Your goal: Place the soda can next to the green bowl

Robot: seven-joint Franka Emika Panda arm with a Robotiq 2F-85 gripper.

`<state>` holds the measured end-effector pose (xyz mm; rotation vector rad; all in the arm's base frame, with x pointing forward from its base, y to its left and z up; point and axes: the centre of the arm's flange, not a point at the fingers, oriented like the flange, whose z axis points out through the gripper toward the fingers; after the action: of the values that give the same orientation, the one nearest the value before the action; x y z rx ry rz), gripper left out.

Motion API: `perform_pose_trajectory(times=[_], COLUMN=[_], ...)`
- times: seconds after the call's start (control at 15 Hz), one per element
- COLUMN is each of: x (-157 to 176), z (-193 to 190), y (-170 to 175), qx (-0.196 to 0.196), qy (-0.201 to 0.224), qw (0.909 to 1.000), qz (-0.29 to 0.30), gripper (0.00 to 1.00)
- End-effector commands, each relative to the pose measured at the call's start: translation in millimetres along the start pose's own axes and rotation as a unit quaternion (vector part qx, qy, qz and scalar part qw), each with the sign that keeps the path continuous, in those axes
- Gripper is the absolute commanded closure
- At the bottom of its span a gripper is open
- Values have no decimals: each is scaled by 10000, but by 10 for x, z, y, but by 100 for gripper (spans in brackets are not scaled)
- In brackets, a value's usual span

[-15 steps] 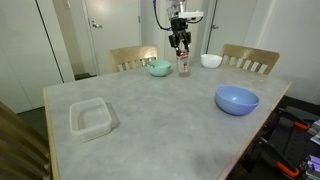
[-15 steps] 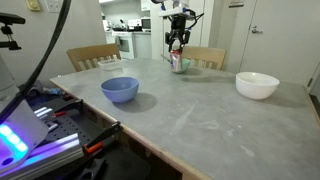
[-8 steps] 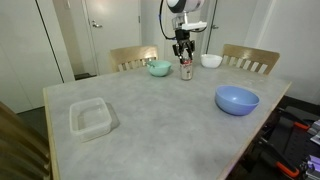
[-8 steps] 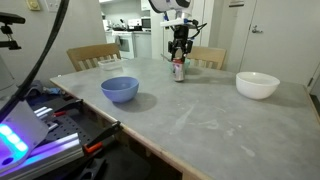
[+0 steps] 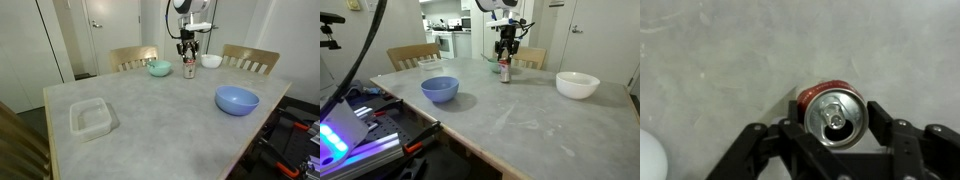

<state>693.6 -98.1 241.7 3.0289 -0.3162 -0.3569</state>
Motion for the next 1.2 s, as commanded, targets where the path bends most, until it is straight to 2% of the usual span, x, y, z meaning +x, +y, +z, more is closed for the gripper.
perform_pose_trajectory(times=[0.0, 0.47, 1.13], x=[-97, -148, -142], z=[124, 198, 181], y=[194, 324, -60], qx=[450, 1058, 1335], qy=[-57, -156, -207], qw=[9978, 9905, 9887], qz=[489, 862, 656], gripper=[56, 56, 56])
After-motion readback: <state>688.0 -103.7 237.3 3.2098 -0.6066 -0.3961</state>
